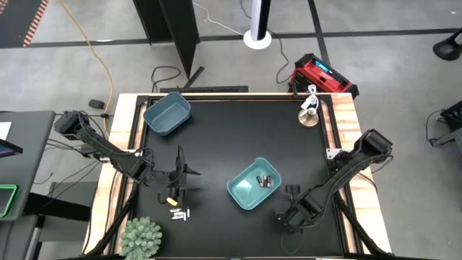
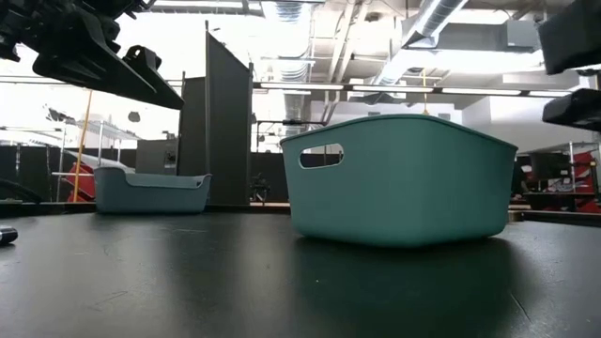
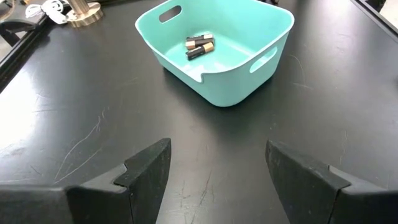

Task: Sort batteries
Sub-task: Put the black-brown battery into the light blue bin

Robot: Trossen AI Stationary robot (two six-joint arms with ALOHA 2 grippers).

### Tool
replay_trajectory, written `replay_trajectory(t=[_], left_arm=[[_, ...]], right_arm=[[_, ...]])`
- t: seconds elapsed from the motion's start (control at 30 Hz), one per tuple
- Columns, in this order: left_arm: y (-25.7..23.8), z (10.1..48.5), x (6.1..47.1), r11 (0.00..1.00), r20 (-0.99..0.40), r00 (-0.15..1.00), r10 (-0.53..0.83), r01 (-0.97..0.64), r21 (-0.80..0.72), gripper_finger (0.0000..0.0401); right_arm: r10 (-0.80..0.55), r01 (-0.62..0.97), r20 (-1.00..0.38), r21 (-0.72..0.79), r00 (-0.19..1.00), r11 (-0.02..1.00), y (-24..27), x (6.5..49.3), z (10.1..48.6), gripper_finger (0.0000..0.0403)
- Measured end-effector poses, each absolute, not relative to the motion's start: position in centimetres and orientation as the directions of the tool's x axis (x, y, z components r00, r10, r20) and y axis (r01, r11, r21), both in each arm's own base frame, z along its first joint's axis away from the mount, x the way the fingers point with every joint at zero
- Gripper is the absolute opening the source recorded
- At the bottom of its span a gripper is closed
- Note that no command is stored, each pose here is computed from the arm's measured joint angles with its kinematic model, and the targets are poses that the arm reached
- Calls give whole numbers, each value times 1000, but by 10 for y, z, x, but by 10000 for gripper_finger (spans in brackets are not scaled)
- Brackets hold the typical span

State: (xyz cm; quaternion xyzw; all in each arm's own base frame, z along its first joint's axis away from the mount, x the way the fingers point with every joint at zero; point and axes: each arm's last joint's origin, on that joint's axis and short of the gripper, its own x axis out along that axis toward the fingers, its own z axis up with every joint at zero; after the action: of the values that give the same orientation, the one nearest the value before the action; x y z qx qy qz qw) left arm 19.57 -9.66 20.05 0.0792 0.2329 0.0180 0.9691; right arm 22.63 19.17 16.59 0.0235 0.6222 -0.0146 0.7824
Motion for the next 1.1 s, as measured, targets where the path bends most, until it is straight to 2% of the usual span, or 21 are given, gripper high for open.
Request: replay_trajectory(t=[0.17,0.37,0.47,0.6,0.87,0.97,1.1], left_arm=[[-97,201,196,987,-448,891,72,2,161,258],[-97,201,196,987,-447,892,71,1,160,258],[-97,201,196,987,-447,892,71,1,160,258],[-97,201,196,987,-447,892,71,1,160,258],[-97,200,196,988,-450,890,72,-1,155,258],[-97,200,196,988,-450,890,72,-1,155,258],[-97,201,196,988,-447,892,71,-2,154,258]], right_arm=[[73,46,-953,90,295,995,191,225,184,7],[215,10,-851,250,479,968,189,229,228,7],[170,-2,-800,206,575,979,183,234,248,7],[44,42,-735,98,676,994,164,247,267,7],[-86,169,-754,34,651,985,122,270,263,37],[-113,195,-780,12,616,981,115,275,256,66],[-138,213,-812,-17,567,977,111,279,246,124]])
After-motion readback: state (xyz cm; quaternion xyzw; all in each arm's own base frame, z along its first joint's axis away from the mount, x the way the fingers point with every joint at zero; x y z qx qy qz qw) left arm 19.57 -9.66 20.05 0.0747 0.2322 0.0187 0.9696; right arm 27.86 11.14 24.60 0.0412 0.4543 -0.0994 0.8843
